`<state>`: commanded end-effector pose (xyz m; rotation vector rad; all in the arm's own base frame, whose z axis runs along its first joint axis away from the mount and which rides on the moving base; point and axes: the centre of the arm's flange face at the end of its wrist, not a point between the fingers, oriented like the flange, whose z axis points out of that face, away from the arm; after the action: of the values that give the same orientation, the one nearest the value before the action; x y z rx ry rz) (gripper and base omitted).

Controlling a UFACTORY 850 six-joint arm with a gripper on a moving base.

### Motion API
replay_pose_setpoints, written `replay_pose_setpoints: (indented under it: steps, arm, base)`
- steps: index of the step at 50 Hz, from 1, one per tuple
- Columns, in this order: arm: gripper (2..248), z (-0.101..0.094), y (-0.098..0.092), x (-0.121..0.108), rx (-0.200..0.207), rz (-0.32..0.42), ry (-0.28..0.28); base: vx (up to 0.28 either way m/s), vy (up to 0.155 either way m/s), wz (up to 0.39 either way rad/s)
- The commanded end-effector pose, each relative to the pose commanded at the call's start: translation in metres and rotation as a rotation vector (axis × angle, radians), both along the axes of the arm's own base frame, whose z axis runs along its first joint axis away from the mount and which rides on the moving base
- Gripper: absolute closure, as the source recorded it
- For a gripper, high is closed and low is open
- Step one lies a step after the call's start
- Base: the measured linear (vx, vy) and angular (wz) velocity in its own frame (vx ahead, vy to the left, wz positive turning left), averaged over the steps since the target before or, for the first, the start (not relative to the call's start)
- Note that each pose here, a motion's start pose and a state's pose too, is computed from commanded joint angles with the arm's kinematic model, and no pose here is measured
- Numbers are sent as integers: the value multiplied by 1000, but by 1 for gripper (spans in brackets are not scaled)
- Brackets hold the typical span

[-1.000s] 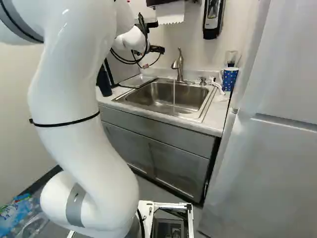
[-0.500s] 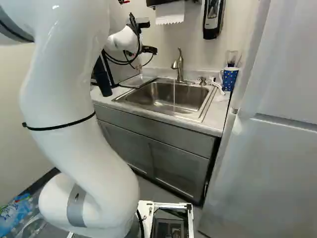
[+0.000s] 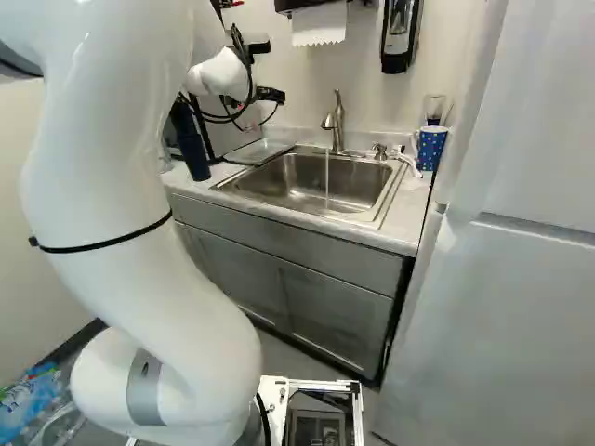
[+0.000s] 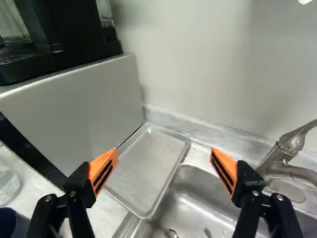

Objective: Rinse the cup and place it in the tray

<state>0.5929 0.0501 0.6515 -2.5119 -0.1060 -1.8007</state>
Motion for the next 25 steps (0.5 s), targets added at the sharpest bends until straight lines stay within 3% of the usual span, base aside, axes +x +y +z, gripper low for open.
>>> replay_pose_setpoints:
  steps: [25]
  arm:
    - [3,-7,-13,-48,-3,-19,102]
  base:
    - [0,0,0]
